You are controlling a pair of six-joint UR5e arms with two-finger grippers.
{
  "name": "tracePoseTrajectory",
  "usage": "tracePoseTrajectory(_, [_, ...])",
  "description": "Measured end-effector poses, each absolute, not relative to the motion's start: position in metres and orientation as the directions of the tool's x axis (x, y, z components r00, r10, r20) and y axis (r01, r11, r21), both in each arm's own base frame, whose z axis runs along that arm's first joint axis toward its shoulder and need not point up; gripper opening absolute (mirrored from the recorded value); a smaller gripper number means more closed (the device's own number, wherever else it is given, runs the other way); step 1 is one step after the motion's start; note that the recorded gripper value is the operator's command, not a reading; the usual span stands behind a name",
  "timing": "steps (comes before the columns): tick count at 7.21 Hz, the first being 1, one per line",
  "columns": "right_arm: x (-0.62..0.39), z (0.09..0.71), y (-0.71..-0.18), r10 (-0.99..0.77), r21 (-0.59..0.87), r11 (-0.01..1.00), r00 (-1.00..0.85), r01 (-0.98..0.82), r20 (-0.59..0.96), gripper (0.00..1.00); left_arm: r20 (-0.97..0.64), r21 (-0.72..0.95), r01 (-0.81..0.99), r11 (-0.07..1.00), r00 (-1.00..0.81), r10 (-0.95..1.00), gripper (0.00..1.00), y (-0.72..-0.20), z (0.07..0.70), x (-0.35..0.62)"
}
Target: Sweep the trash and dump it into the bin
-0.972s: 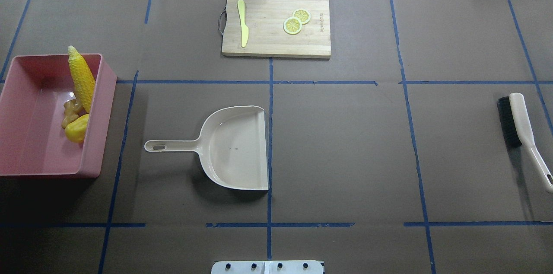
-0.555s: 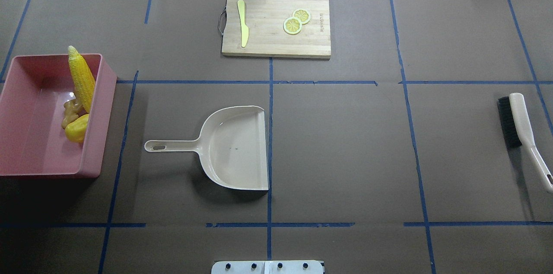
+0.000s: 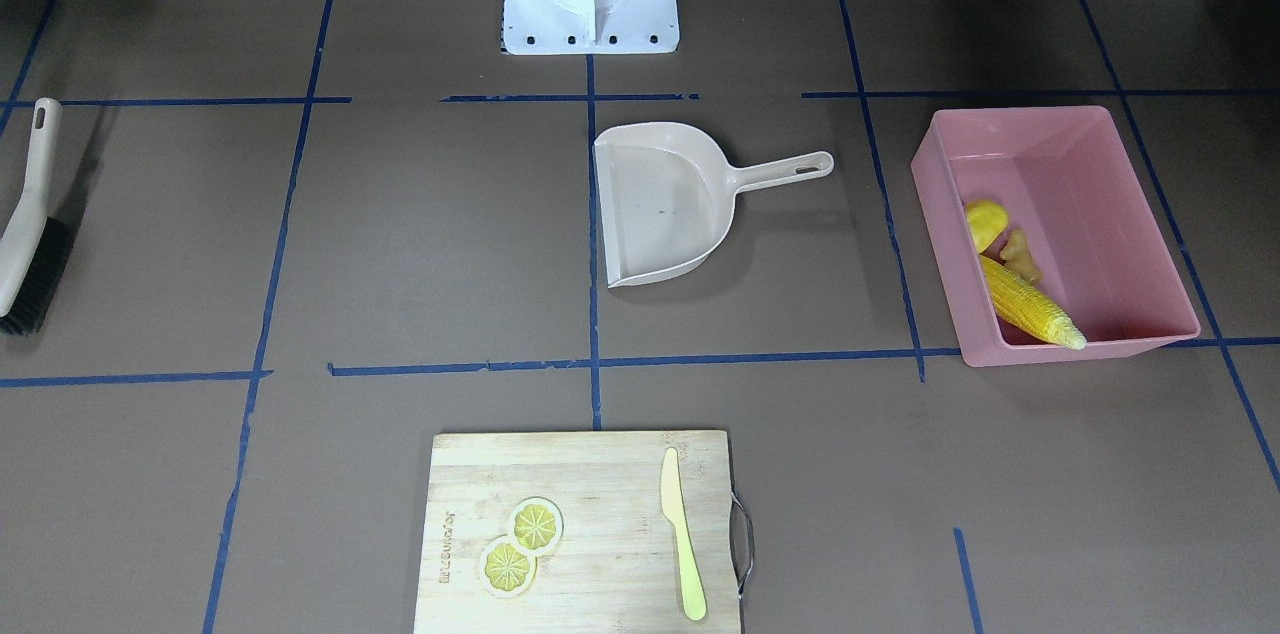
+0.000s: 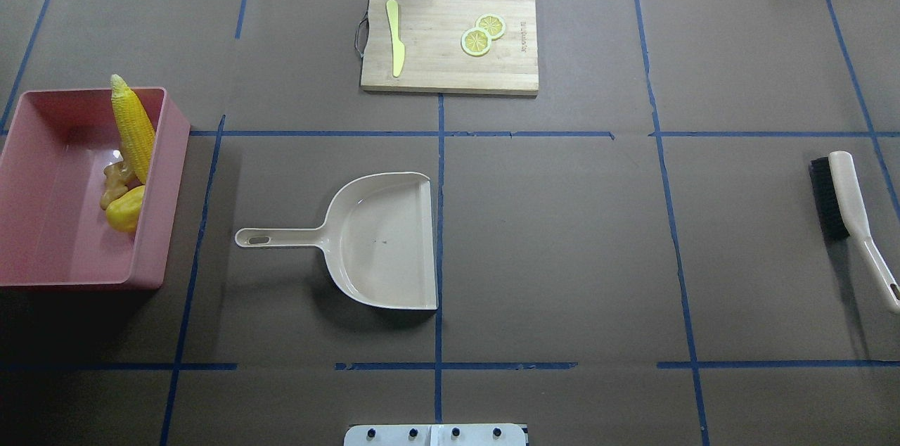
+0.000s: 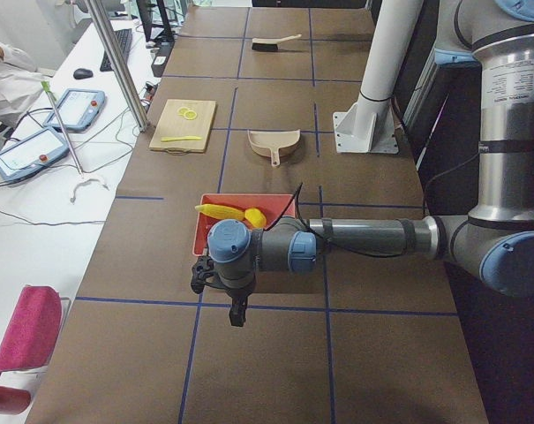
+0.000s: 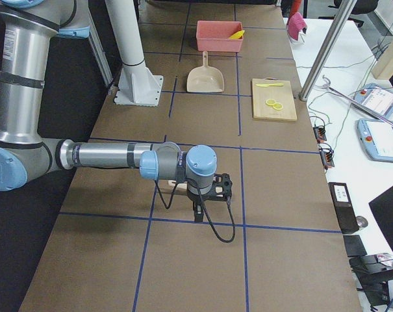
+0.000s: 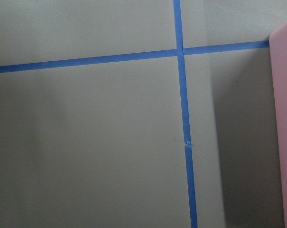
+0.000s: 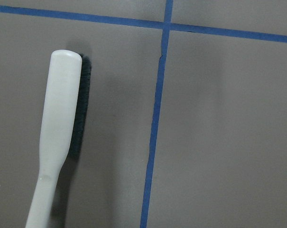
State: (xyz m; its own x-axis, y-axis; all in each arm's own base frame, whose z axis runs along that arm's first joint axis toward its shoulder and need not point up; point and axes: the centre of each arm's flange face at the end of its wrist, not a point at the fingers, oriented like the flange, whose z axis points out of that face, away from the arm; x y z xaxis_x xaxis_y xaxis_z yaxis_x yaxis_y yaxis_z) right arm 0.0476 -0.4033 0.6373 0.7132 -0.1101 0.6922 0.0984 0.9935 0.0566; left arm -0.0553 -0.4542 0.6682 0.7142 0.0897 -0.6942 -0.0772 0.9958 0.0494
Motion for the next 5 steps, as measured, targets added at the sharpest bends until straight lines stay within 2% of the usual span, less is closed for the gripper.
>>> tracePoseTrajectory(5, [0.018, 0.626, -0.414, -0.118, 0.085, 0.993, 0.713, 0.083, 0.691, 1.0, -0.695, 0.042, -0.078, 0.996, 0.714, 0.085, 1.0, -0.454, 0.671, -0.055])
